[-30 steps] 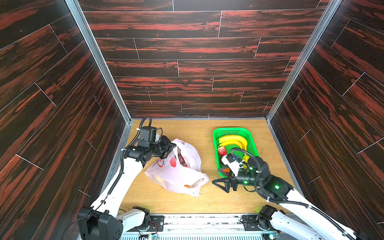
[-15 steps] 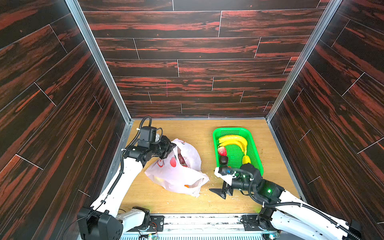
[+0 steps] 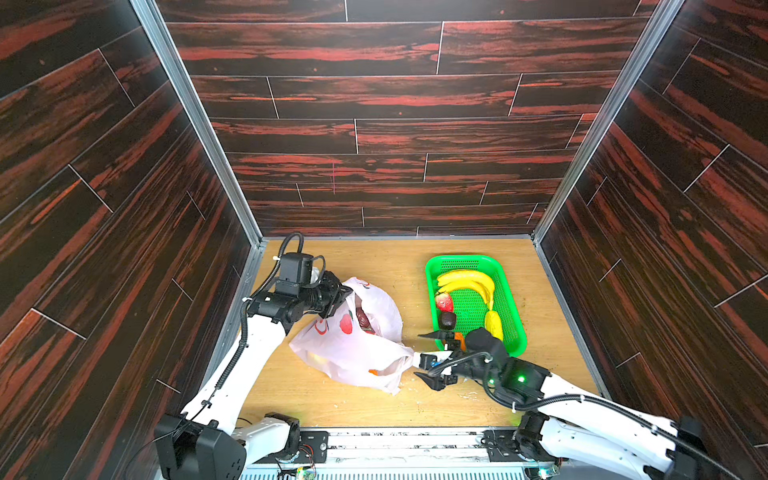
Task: Place the fake fruits into the plastic bag and tie a complex knot
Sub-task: 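Grasp the bag rim with the right gripper beside the left gripper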
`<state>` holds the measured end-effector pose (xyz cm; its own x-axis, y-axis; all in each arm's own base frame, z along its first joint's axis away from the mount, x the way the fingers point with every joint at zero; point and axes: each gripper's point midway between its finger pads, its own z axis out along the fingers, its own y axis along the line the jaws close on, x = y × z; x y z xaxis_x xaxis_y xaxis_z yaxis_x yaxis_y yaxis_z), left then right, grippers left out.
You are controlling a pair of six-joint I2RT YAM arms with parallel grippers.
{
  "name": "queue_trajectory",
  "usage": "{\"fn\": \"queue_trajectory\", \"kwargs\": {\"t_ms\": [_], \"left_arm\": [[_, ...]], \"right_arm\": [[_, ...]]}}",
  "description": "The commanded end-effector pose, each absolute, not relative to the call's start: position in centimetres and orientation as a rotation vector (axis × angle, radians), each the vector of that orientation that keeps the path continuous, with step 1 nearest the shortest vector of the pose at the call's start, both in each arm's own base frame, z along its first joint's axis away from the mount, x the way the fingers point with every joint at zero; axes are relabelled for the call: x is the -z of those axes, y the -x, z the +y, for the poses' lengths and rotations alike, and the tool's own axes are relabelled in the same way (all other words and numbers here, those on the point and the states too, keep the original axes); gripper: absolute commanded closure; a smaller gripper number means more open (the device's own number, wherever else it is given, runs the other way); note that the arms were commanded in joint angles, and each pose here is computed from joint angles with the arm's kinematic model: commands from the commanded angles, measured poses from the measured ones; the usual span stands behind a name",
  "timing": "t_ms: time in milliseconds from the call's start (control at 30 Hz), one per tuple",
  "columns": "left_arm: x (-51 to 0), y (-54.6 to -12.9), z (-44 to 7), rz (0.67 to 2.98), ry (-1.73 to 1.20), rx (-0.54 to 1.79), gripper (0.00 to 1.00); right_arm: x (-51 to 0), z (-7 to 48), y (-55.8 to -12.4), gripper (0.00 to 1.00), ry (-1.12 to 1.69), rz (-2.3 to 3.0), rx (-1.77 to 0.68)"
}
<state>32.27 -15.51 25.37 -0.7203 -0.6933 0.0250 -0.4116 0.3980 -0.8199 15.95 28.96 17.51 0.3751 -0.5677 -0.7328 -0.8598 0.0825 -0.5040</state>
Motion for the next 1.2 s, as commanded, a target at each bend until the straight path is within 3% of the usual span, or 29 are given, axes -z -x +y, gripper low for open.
{"fn": "queue_trajectory", "kwargs": {"t_ms": [0, 333, 567, 833, 900, 1000, 1167], "left_arm": [[-26.0, -32.2, -15.6, 2.340, 0.946, 1.233, 1.00], [-26.0, -32.2, -15.6, 2.343, 0.947, 1.233, 1.00], [-25.9, -32.3, -15.6, 2.343, 0.949, 1.230, 1.00], [-25.9, -32.4, -15.6, 2.346, 0.943, 1.224, 1.00], [-25.9, -32.3, -15.6, 2.346, 0.943, 1.222, 1.00], [-25.9, -32.3, -15.6, 2.345, 0.941, 1.223, 1.00], [-25.8, -32.2, -15.6, 2.346, 0.939, 1.225, 1.00]], "right_arm": [[-19.6, 30.3, -15.8, 0.12, 1.600, 1.195, -0.345], [-20.5, 31.6, -15.1, 0.30, 1.633, 1.167, -0.382], [-21.6, 31.9, -15.2, 0.58, 1.634, 1.162, -0.392], [-24.2, 32.1, -14.7, 1.00, 1.620, 1.156, -0.437], [-24.1, 32.0, -14.6, 1.00, 1.626, 1.173, -0.444], [-24.0, 31.5, -14.5, 0.71, 1.617, 1.198, -0.448], [-23.6, 29.7, -14.3, 0.44, 1.591, 1.206, -0.397]]}}
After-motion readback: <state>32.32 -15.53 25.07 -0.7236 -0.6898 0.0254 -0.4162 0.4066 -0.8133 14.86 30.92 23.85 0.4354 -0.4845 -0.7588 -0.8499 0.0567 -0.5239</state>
